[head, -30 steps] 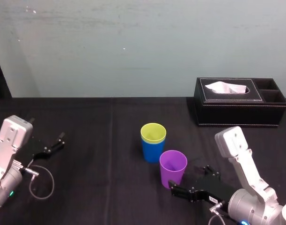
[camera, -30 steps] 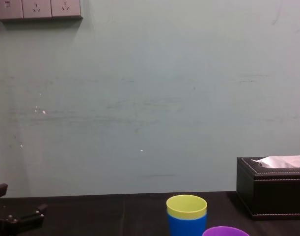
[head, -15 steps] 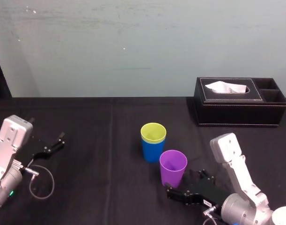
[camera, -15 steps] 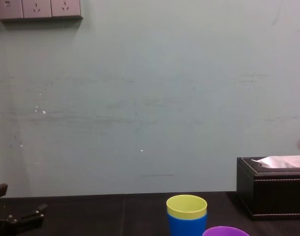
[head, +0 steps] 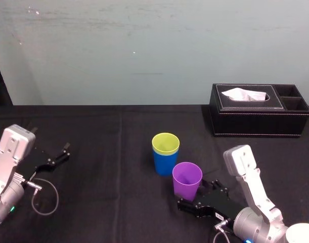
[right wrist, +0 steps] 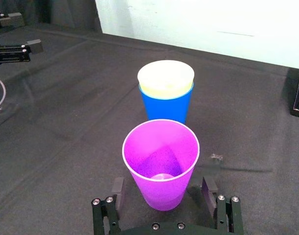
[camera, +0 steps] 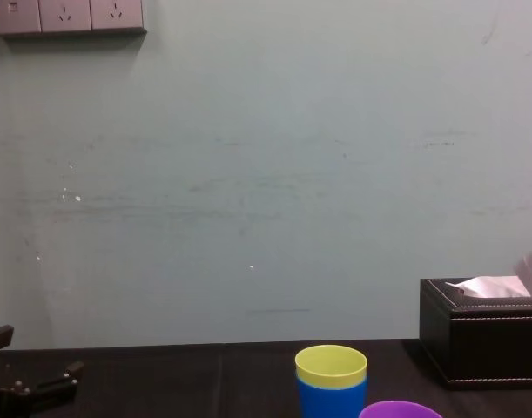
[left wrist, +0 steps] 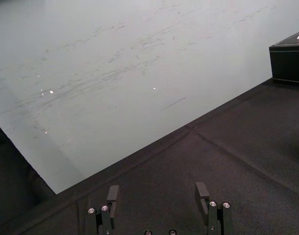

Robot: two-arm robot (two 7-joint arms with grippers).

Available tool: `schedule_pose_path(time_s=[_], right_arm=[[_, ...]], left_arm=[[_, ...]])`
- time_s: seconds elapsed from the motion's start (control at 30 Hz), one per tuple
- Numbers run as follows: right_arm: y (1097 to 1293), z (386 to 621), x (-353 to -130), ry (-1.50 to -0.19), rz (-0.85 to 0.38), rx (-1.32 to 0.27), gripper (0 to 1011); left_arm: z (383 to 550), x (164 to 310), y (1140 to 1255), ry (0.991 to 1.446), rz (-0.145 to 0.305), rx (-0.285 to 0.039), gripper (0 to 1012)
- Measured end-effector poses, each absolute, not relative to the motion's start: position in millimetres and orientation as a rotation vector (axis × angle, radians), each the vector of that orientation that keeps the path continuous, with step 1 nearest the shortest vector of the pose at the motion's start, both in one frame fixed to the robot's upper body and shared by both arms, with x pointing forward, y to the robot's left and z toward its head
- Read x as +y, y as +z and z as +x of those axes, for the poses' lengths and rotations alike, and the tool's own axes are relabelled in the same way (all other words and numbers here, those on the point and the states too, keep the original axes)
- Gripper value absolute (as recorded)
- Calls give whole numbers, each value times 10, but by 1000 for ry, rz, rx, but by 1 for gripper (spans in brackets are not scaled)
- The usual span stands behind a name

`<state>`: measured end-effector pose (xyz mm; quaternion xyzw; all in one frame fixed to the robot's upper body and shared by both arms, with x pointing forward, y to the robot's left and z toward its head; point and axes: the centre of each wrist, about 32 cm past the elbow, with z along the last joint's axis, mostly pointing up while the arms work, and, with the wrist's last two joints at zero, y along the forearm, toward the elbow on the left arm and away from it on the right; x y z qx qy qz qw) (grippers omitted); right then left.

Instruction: Stack the three plastic cups sequentially using one hand.

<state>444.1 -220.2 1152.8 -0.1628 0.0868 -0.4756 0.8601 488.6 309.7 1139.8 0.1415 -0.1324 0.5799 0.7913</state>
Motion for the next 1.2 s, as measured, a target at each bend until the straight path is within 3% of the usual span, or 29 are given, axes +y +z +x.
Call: schedule_pose_path(time_s=[1.2], right_arm=[[11470,4578,-2096,-1001,-348,181,984]], left_arm=[[4886,3097,11398,1248,304,-285,1000]])
